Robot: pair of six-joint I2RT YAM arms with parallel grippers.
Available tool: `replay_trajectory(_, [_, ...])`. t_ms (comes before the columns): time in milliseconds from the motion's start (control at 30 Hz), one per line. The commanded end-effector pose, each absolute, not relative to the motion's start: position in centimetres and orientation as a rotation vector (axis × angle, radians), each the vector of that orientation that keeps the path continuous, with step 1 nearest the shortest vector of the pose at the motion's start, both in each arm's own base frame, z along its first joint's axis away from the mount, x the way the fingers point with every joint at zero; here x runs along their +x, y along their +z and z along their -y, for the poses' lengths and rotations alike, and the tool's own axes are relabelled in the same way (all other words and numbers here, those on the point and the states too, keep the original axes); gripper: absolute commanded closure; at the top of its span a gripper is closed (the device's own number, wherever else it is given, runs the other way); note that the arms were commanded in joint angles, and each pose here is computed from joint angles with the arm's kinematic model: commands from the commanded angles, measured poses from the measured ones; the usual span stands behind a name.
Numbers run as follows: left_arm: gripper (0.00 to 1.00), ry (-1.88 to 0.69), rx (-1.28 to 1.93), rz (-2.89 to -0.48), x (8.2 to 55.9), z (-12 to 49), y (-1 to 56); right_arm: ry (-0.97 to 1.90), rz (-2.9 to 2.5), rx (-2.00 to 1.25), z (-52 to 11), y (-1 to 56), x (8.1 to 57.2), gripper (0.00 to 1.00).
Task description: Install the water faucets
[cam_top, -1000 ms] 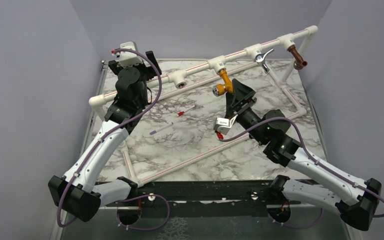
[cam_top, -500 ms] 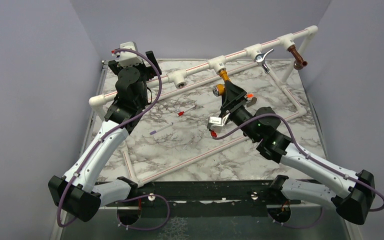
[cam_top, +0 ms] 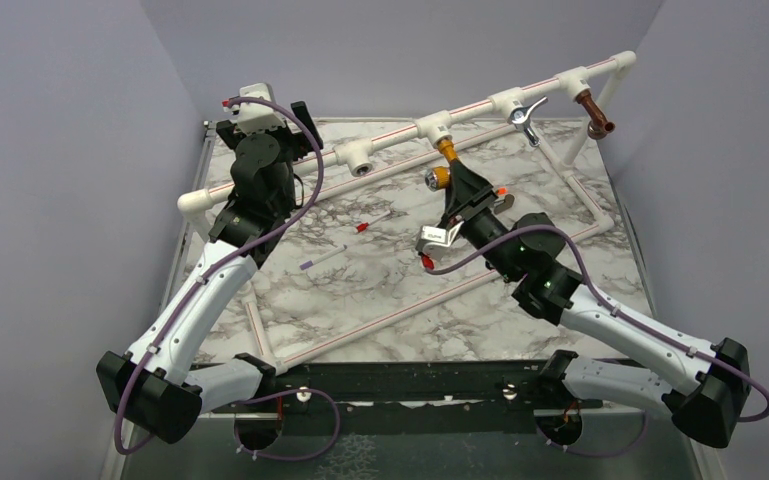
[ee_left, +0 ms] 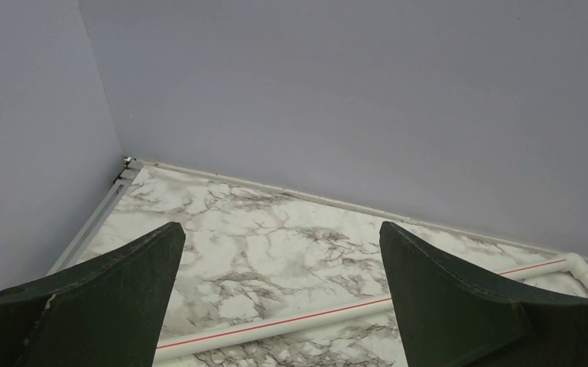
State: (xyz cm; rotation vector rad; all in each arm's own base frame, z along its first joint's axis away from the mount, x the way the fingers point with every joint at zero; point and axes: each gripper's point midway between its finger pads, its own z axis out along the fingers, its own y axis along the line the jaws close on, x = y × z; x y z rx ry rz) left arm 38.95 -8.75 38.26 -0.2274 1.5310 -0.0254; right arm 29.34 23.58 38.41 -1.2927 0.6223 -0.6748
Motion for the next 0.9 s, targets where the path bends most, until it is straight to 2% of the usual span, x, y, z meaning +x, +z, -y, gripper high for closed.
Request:
replay_trajectory(0, [0.01,0.129,0.02,-2.022,36.1,10.2,22.8,-0.508,-0.645,-1.143,-24.2,40.3,28.7,0.99])
replay_trajectory(300, [0.01,0.135,0.02,-2.026,36.1,10.2,22.6,-0.128,-0.793,-0.855,-24.3,40.4,28.0,0.99])
replay_trajectory(867, [0.01,0.134,0.022,-2.028,36.2,10.2,22.5,0.585,-1.113,0.004,-21.4,41.9,28.9,0.99])
